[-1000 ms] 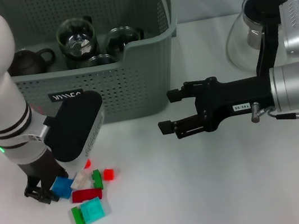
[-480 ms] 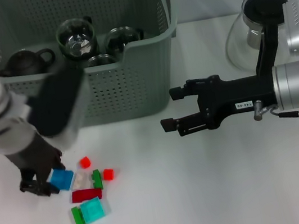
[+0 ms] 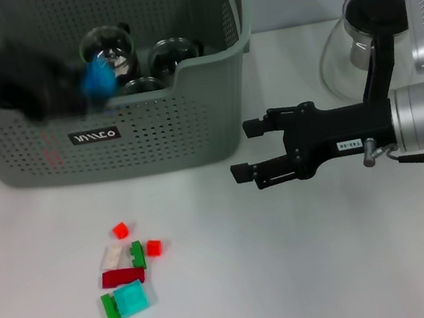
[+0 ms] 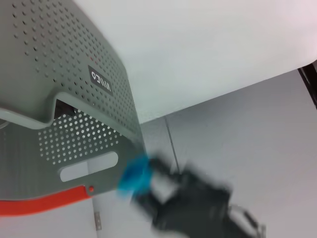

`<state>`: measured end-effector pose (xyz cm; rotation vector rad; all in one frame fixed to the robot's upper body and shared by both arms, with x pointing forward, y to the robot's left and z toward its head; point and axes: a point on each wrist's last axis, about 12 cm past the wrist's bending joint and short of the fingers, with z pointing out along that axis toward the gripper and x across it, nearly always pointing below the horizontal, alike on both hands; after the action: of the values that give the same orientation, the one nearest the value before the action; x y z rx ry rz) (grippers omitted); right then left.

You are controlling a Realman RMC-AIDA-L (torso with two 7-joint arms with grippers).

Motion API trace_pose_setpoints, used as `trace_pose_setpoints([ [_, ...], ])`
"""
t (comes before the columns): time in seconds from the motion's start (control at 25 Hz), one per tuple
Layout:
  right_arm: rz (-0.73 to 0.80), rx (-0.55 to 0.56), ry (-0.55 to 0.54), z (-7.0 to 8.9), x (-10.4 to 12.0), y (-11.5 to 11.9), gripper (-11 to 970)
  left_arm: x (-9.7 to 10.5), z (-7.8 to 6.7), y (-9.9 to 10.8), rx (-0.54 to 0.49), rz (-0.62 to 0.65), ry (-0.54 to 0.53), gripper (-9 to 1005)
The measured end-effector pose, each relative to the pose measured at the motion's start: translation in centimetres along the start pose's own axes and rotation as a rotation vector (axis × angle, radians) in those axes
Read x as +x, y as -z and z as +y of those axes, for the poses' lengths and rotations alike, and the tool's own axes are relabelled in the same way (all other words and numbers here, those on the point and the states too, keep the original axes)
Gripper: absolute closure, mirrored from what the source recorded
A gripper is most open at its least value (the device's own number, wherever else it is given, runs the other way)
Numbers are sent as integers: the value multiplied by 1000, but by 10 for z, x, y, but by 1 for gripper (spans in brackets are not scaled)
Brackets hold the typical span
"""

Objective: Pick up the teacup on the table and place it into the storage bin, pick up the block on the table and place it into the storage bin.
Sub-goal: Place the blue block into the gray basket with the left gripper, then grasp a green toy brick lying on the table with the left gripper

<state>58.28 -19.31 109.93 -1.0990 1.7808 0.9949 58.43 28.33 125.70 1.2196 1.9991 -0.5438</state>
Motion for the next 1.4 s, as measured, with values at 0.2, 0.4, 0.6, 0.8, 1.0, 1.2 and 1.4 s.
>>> trace_pose_setpoints([
  [0.2, 2, -6, 3, 0, -1, 0, 45, -20, 43, 2, -184, -127, 124, 590],
  [0.4, 5, -8, 0, 1, 1, 0, 44, -26, 69, -25, -269, -115, 187, 581],
  [0.6, 2, -12, -5, 2, 3, 1, 44, -29, 72, -40, -293, -109, 184, 554],
  [0.8, 2, -11, -8, 2, 3, 2, 44, -29, 72, -27, -324, -137, 197, 451],
  [1.0, 2, -10, -7, 2, 4, 2, 44, -28, 47, 14, -260, -261, 182, 348],
  [1.2, 3, -8, -9, 2, 4, 3, 45, -9, -14, 49, 0, -367, -23, 153],
  [1.4, 4, -1, -9, 1, 4, 3, 45, 26, -54, 35, 107, -201, -161, 60],
])
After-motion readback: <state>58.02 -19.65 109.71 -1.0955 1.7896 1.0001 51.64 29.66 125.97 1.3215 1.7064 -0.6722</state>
